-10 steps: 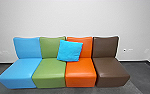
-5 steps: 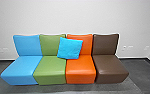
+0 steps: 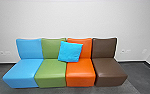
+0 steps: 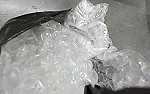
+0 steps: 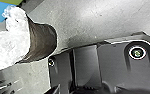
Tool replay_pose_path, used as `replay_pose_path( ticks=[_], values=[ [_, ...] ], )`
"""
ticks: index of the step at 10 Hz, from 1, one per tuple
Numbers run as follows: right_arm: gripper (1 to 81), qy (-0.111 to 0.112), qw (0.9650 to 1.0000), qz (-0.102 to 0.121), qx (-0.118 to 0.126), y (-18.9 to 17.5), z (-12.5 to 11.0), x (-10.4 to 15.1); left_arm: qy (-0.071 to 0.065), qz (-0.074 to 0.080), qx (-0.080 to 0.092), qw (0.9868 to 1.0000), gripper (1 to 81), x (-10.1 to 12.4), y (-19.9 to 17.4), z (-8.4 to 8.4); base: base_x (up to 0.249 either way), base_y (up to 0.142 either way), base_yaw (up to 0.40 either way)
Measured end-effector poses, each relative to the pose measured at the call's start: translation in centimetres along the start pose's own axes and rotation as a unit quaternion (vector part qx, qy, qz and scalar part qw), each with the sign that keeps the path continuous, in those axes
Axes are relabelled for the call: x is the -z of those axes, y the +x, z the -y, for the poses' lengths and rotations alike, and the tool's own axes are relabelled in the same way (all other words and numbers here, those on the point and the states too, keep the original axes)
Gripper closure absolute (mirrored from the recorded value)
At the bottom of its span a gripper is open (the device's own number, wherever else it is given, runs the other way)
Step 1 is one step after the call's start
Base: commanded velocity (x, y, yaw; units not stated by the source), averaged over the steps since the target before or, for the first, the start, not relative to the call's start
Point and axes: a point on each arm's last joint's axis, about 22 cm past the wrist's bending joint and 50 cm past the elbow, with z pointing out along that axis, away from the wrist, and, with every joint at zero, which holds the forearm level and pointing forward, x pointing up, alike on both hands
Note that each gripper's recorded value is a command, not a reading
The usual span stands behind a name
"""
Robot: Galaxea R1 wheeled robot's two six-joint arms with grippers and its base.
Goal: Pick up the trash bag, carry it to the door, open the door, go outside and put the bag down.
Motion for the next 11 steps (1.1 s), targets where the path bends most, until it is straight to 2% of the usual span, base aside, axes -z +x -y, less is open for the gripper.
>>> replay_pose_path(
  ticks=[3, 4, 6, 8, 11],
  values=[
    [1.0, -0.004, 0.9996, -0.018, 0.019, -1.5, 1.1, 0.2, -0.003, -0.019, -0.018, 0.9996, 81.1, 1.8, -1.1, -2.2, 0.0, 0.0, 0.0],
    [1.0, -0.005, 0.9994, -0.023, 0.024, -2.3, 1.3, 0.2, 0.001, -0.023, -0.023, 0.9995, 81.1, 2.1, -2.0, -2.4, 0.0, 0.0, 0.0],
    [1.0, -0.008, 0.9988, -0.034, 0.036, -3.0, 2.0, -0.1, 0.016, -0.027, -0.029, 0.9991, 81.1, 2.2, -4.0, -1.9, 0.0, 0.0, 0.0],
    [1.0, -0.018, 0.9989, -0.027, 0.033, -5.1, 1.5, -0.9, 0.023, -0.002, -0.023, 0.9995, 81.1, 0.5, -8.7, -1.3, 0.0, 0.0, 0.0],
    [1.0, -0.035, 0.9991, -0.006, 0.021, -9.8, -0.3, -1.4, 0.03, 0.023, -0.024, 0.999, 81.1, -1.4, -13.7, -1.4, 0.0, 0.0, 0.0]
  ],
)
